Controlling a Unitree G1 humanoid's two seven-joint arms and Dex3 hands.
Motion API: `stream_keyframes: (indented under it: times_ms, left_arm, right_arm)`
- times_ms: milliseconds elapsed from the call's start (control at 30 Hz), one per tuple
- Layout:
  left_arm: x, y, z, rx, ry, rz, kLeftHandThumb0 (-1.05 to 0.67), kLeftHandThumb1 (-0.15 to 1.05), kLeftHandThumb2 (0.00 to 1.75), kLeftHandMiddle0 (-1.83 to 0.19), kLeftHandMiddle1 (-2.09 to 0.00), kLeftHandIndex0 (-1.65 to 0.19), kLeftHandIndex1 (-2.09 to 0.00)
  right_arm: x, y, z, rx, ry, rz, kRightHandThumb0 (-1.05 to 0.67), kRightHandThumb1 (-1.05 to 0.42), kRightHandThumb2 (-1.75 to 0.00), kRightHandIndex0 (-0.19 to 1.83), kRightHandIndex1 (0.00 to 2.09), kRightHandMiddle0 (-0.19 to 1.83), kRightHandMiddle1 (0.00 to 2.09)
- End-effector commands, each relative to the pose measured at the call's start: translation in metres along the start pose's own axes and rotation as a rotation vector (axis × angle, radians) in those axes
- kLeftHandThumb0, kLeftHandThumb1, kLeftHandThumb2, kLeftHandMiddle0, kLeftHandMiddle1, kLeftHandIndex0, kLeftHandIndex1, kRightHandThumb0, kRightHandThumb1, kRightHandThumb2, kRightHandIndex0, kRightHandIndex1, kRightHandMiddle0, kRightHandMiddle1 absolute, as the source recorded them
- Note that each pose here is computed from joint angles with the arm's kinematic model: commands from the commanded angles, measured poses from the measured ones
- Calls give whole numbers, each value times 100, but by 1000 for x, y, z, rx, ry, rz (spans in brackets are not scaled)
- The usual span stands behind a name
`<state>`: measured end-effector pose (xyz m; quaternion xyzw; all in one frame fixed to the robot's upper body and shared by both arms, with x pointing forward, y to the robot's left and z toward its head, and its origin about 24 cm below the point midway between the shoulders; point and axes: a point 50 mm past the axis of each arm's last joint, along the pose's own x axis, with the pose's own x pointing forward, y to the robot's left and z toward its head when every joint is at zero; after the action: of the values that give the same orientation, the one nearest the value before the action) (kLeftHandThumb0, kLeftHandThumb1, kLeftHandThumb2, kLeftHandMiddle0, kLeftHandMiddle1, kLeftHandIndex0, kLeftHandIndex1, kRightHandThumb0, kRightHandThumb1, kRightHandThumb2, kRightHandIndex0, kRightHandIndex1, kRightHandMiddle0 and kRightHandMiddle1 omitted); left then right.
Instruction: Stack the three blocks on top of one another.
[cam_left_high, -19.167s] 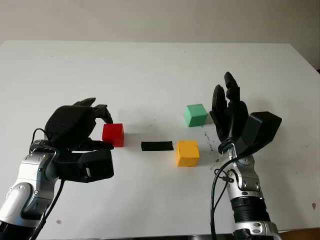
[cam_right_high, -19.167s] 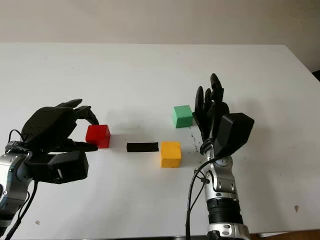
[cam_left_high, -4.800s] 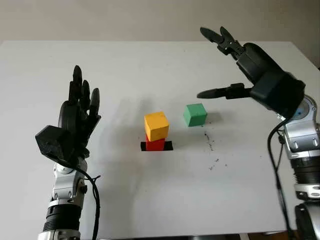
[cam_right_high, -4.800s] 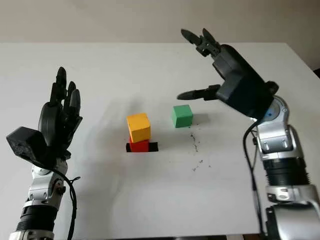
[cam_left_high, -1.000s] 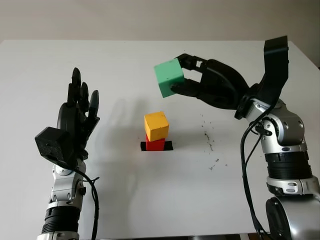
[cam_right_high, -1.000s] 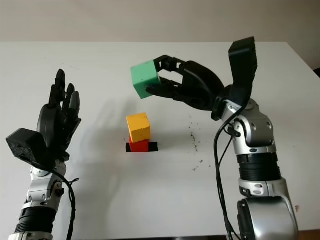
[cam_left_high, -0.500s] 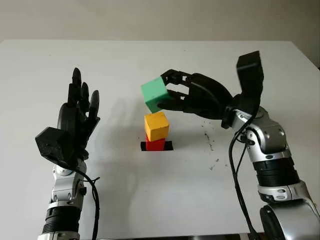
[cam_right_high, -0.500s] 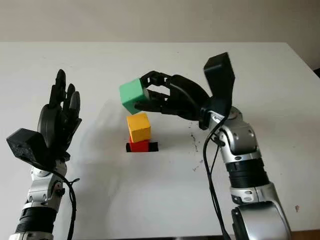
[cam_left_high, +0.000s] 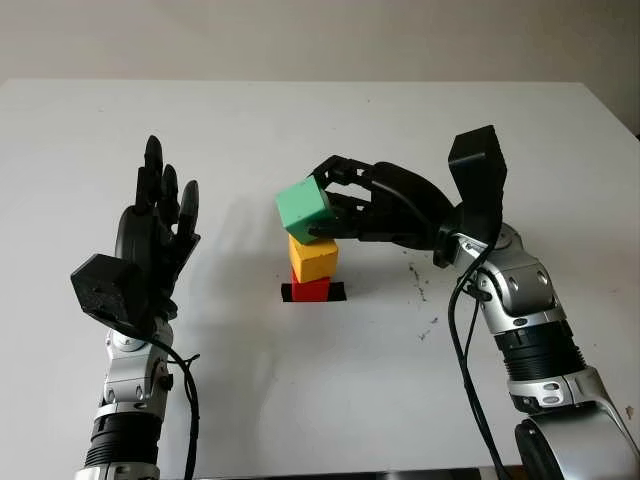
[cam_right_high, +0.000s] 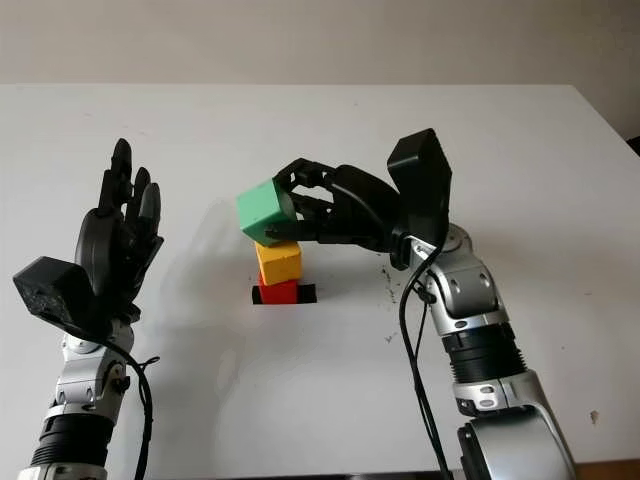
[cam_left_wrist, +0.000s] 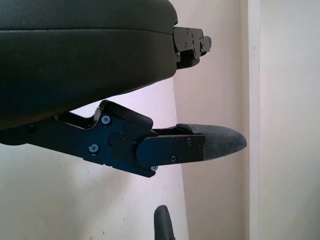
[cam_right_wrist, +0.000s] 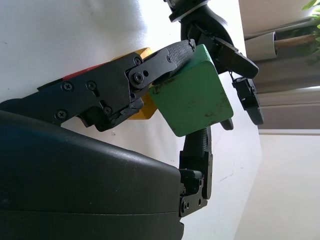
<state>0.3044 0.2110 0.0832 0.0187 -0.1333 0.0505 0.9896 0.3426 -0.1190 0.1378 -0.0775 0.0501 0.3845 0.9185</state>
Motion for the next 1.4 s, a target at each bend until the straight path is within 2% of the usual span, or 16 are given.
stream_keyframes:
  times_ms: [0, 1033, 1367]
  left_arm:
    - [-1, 1, 2, 4, -11, -1, -75, 105, 45, 3, -5, 4, -6]
    - [-1, 4, 3, -4, -12, -2, -72, 105, 46, 4, -5, 5, -6]
    - [-1, 3, 3, -8, -9, 0, -73, 105, 45, 3, -5, 5, -6]
  right_arm:
    - [-2, -2, 2, -17, -7, -4, -38, -95, -5, 20, 4, 29, 171]
    - [-8, -9, 8, -106, -13, -34, -36, -93, -5, 20, 4, 31, 166]
    - [-9, -10, 8, -164, 22, 8, -38, -92, -5, 18, 3, 31, 157]
